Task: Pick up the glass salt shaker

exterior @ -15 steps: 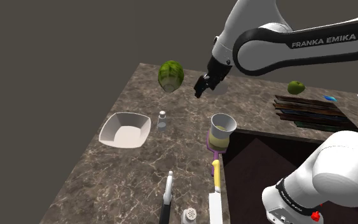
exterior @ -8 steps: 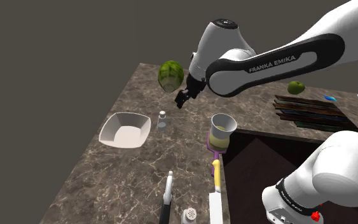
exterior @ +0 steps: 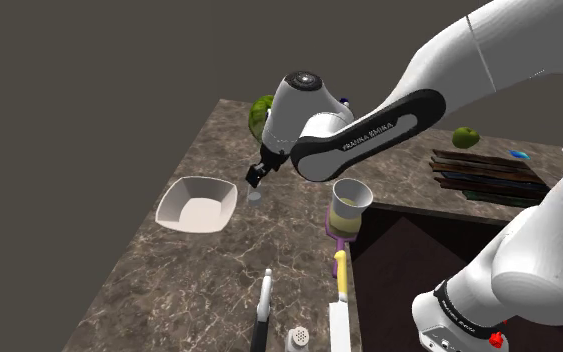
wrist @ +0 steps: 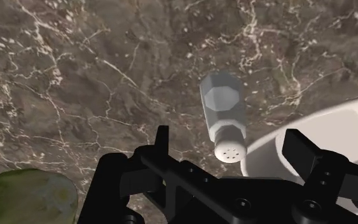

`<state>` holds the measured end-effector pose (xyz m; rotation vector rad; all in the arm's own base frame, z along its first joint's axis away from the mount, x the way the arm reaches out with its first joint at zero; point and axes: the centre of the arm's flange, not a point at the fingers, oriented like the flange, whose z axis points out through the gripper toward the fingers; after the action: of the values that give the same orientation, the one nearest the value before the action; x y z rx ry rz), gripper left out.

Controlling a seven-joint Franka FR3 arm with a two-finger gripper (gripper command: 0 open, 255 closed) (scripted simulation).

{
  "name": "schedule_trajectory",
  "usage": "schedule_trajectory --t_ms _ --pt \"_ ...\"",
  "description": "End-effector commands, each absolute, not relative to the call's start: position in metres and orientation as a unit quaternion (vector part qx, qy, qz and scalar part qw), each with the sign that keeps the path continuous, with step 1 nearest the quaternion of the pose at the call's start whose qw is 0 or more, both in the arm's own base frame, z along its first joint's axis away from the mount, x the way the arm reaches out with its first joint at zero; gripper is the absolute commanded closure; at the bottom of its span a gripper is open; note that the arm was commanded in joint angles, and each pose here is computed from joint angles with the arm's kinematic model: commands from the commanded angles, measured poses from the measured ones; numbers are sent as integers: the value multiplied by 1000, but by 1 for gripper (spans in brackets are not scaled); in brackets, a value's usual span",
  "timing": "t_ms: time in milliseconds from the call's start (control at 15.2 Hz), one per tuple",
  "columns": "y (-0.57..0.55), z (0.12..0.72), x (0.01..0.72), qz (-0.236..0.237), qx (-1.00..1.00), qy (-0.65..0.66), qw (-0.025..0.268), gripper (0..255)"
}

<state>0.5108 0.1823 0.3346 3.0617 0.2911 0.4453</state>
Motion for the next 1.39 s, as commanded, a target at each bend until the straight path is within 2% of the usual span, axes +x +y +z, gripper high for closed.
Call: schedule_trajectory --t_ms 0,594,660,1320 --pt "194 320 522 147 984 101 19 0" --pt "194 280 521 147 984 101 19 0" --pt "193 280 522 147 984 101 19 255" --pt "194 285 522 147 984 101 19 255"
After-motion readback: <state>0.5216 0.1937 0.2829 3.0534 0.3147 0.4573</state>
